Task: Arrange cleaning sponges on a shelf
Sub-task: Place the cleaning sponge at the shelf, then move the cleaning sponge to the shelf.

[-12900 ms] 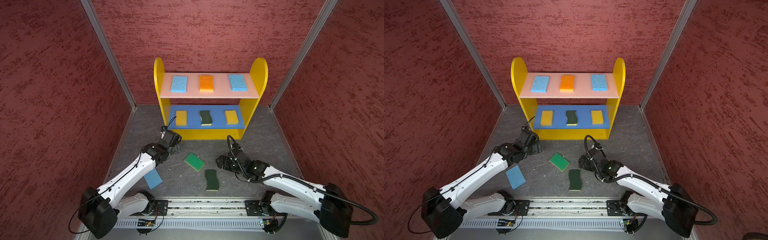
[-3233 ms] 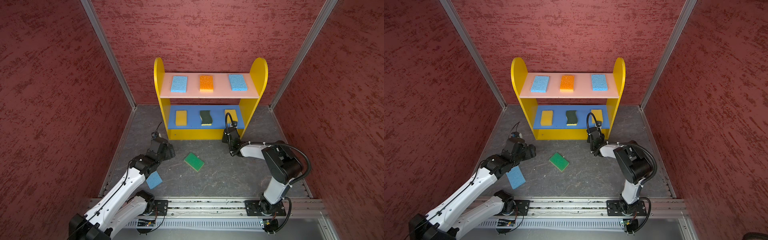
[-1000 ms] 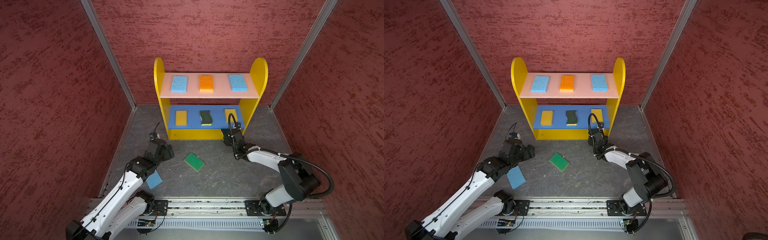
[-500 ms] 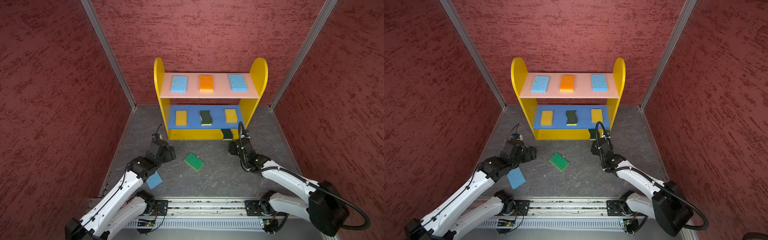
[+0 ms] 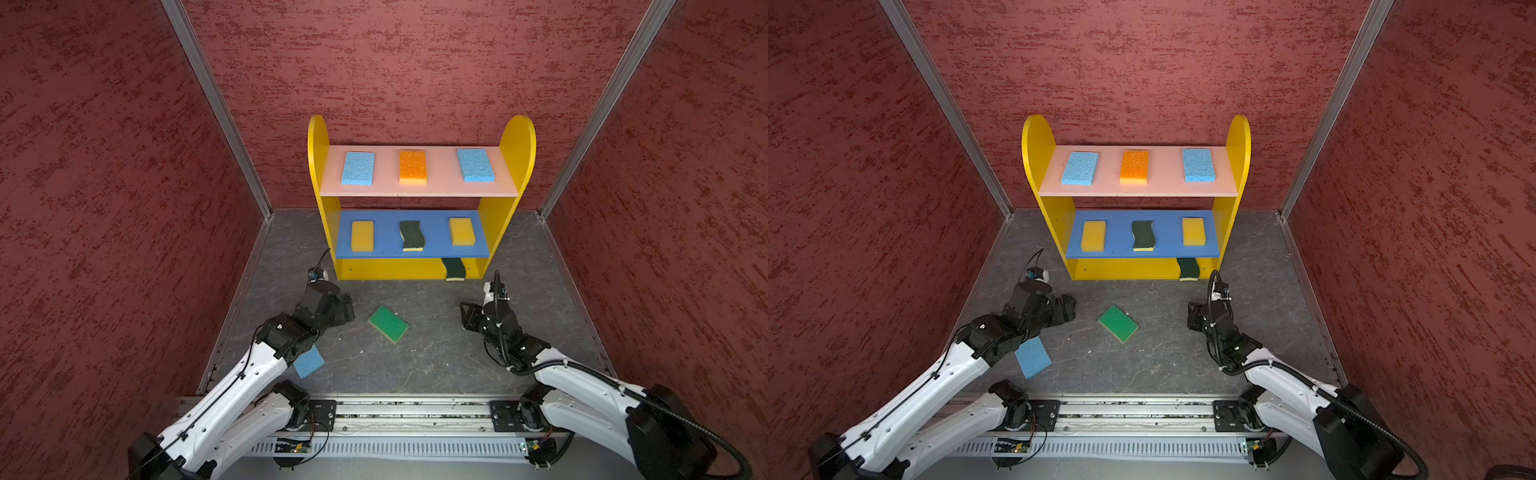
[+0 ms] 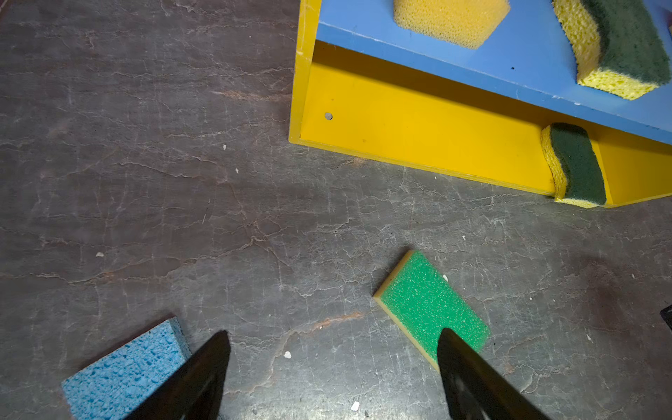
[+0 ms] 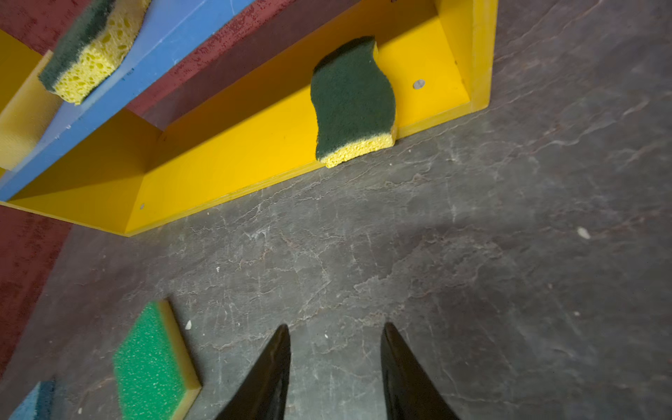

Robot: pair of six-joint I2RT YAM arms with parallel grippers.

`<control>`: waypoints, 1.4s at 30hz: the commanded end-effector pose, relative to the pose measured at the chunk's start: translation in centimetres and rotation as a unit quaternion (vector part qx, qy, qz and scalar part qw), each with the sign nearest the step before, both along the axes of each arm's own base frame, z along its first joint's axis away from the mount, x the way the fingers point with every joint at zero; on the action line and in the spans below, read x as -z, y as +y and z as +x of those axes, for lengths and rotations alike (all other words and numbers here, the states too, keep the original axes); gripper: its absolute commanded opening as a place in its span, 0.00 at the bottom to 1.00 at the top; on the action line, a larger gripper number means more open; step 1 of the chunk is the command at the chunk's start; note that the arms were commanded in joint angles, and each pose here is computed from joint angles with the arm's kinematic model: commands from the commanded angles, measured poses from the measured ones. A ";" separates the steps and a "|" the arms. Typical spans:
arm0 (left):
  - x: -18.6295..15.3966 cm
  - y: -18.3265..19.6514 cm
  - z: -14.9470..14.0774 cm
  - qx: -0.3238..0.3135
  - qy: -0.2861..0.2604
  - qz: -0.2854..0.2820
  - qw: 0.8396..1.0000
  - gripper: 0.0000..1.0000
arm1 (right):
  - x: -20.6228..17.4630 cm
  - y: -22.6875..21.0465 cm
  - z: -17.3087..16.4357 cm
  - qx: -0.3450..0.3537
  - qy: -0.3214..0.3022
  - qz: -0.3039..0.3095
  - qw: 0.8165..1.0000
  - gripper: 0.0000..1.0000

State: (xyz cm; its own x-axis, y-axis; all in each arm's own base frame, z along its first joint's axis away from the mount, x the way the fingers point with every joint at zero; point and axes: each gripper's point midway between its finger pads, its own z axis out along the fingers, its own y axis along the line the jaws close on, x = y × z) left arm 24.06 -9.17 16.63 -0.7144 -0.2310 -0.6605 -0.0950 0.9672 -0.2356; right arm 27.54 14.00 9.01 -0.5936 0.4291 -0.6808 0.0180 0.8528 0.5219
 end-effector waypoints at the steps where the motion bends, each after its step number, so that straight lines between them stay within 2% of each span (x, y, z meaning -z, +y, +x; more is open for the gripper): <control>1: -0.6 0.0 0.6 -0.006 -0.020 0.001 1.000 0.90 | -2.0 1.2 1.1 -0.005 -0.034 0.056 0.998 0.37; 3: -0.3 0.0 0.7 -0.007 -0.018 0.003 1.000 0.90 | -1.8 1.4 1.1 -0.007 -0.036 0.066 0.997 0.29; 4: -0.3 0.0 0.8 -0.007 -0.018 0.002 1.000 0.90 | -1.6 1.4 1.2 -0.007 -0.039 0.073 0.997 0.20; 9: -0.5 -0.1 1.1 -0.007 -0.021 0.005 1.000 0.90 | -0.5 1.6 1.4 -0.012 -0.040 0.068 0.997 0.00; 14: -0.6 -0.3 1.3 -0.005 -0.023 0.004 1.000 0.90 | -0.7 1.2 1.6 -0.004 -0.062 0.095 0.994 0.00; 34: 0.1 -0.3 1.5 -0.010 -0.017 0.006 1.000 0.90 | 2.3 1.3 2.6 -0.011 -0.046 0.150 0.988 0.00; 42: 0.2 -0.2 1.5 -0.012 -0.017 0.007 1.000 0.90 | 2.9 1.3 3.0 -0.002 -0.054 0.196 0.979 0.00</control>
State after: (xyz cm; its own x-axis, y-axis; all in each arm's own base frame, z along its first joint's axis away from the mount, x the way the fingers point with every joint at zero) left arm 25.29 -9.47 16.55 -0.6973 -0.2370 -0.6765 -0.1053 0.9674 -0.2303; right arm 29.61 14.96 3.49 -0.5846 0.6097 -0.5353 0.0129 0.6667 0.7452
